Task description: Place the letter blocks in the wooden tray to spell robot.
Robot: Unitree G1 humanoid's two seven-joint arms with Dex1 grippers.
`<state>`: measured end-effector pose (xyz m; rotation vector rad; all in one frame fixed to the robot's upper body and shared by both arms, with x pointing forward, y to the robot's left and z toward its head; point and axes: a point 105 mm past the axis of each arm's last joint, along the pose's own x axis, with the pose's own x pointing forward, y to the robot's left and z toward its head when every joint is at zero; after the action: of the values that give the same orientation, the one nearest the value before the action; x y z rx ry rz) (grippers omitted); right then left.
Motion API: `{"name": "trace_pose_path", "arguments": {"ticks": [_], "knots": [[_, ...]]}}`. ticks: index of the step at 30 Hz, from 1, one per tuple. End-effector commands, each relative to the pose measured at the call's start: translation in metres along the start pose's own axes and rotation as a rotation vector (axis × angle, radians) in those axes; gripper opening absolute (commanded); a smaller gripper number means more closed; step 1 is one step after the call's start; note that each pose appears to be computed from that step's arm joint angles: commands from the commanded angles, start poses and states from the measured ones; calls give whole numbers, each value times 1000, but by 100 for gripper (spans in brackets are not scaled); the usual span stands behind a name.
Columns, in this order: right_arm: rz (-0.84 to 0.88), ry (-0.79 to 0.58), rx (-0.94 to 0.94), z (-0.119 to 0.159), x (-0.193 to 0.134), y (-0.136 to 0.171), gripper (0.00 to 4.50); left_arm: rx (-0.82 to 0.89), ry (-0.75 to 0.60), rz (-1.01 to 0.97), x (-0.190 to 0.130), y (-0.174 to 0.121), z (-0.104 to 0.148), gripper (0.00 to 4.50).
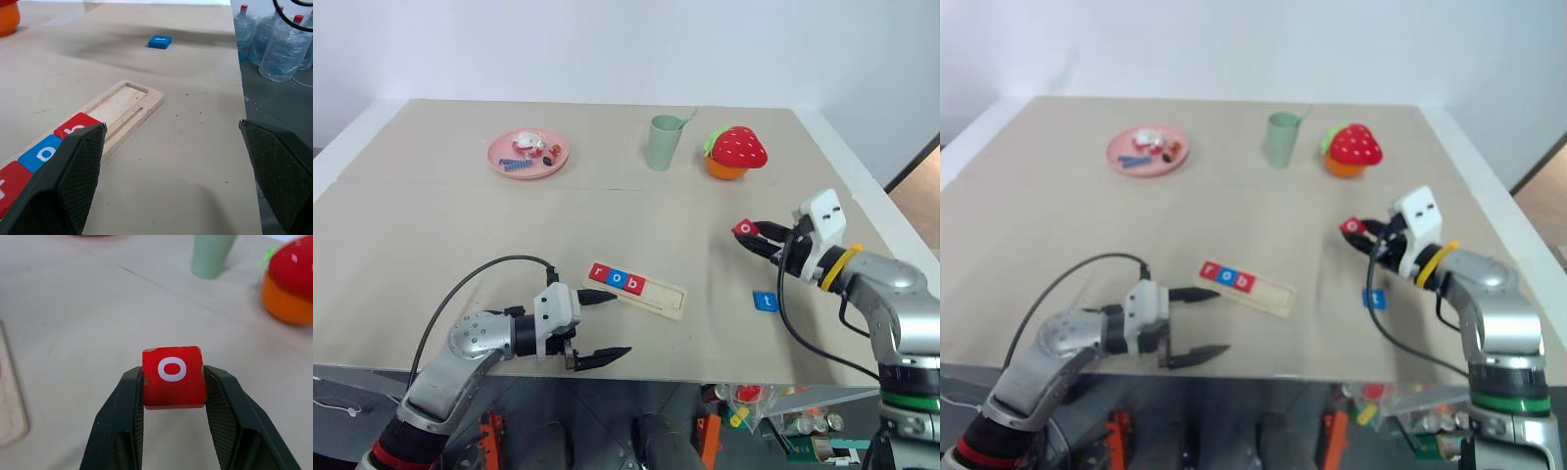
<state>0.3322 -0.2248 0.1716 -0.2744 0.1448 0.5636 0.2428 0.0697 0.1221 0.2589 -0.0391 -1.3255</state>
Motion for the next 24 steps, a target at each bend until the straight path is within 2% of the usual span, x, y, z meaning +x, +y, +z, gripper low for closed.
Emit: {"name": "trace_pose_path", "arguments": {"ticks": [1,5,8,16,24], "knots": [[77,-26,-118,12,-3,18,118,34,-17,-27,2,-1,5,450],[334,-14,-159,14,0,58,118,34,-17,-39,2,-1,4,450],[419,-15,-174,17,8,78,118,24,-20,-26,0,-1,3,450],[476,11,-184,17,43,104,118,-18,-43,71,-5,7,2,450],[518,70,-185,4,52,108,118,-24,-52,149,-8,16,3,450]]}}
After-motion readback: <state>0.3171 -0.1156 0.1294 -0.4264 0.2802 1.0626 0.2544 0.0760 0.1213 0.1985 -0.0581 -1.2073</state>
